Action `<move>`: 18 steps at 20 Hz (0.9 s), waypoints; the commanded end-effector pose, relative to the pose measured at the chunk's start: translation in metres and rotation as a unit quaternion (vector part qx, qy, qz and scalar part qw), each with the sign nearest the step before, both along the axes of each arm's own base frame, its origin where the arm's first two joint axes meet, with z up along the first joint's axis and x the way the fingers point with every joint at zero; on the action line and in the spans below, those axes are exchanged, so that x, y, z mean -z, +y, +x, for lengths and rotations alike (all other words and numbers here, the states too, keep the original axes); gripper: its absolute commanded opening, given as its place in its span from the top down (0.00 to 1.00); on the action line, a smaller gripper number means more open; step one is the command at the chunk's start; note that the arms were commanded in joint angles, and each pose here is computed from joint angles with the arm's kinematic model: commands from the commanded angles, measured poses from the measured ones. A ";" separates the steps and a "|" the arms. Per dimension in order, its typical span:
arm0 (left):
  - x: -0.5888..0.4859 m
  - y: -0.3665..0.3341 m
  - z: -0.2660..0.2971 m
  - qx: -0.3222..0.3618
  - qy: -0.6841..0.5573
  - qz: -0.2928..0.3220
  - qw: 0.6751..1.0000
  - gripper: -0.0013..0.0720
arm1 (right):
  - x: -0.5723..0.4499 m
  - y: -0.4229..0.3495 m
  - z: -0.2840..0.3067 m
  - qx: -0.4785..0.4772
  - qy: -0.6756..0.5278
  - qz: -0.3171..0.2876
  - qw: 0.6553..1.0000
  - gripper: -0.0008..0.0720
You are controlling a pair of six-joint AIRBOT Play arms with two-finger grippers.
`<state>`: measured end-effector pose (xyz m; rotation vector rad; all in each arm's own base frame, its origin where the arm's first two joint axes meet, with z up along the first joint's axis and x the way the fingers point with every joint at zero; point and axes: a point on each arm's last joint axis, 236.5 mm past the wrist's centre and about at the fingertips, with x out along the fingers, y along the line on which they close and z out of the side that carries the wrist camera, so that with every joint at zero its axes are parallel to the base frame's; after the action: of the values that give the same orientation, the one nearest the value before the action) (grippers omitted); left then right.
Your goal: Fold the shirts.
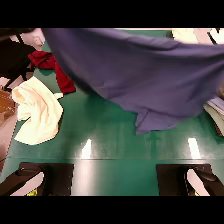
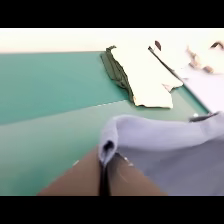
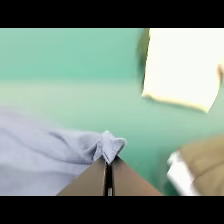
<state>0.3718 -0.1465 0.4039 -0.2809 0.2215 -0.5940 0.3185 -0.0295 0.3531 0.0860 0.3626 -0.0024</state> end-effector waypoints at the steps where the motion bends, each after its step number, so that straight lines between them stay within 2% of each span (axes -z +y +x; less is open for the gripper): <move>1: -0.048 0.024 -0.059 -0.040 -0.034 0.064 0.997 0.96 | -0.080 0.007 -0.063 0.025 -0.103 -0.039 0.994 0.96; 6: -0.104 0.042 -0.130 -0.073 -0.097 0.097 0.988 0.96 | -0.157 0.026 -0.125 0.041 -0.197 -0.086 0.976 0.96; 9: -0.114 0.056 -0.137 -0.103 -0.114 0.112 0.982 0.96 | -0.155 0.037 -0.109 0.006 -0.166 -0.059 0.984 0.96; 11: -0.082 0.059 -0.104 -0.105 -0.063 0.127 0.984 0.96 | -0.106 0.042 -0.061 -0.052 -0.064 -0.007 0.997 0.96; 13: -0.021 0.053 -0.044 -0.088 0.014 0.139 0.986 0.96 | -0.039 0.039 -0.003 -0.102 0.047 0.067 0.991 0.96; 15: 0.043 0.045 0.015 -0.074 0.078 0.137 0.985 0.96 | 0.036 0.032 0.054 -0.124 0.144 0.109 0.976 0.96; 18: 0.143 0.020 0.096 -0.035 0.157 0.096 0.982 0.96 | 0.156 0.039 0.126 -0.168 0.274 0.147 0.936 0.96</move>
<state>0.4056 -0.1080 0.3426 -0.1033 0.4623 -0.4102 0.3949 -0.0068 0.2984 0.2533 0.6932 0.2554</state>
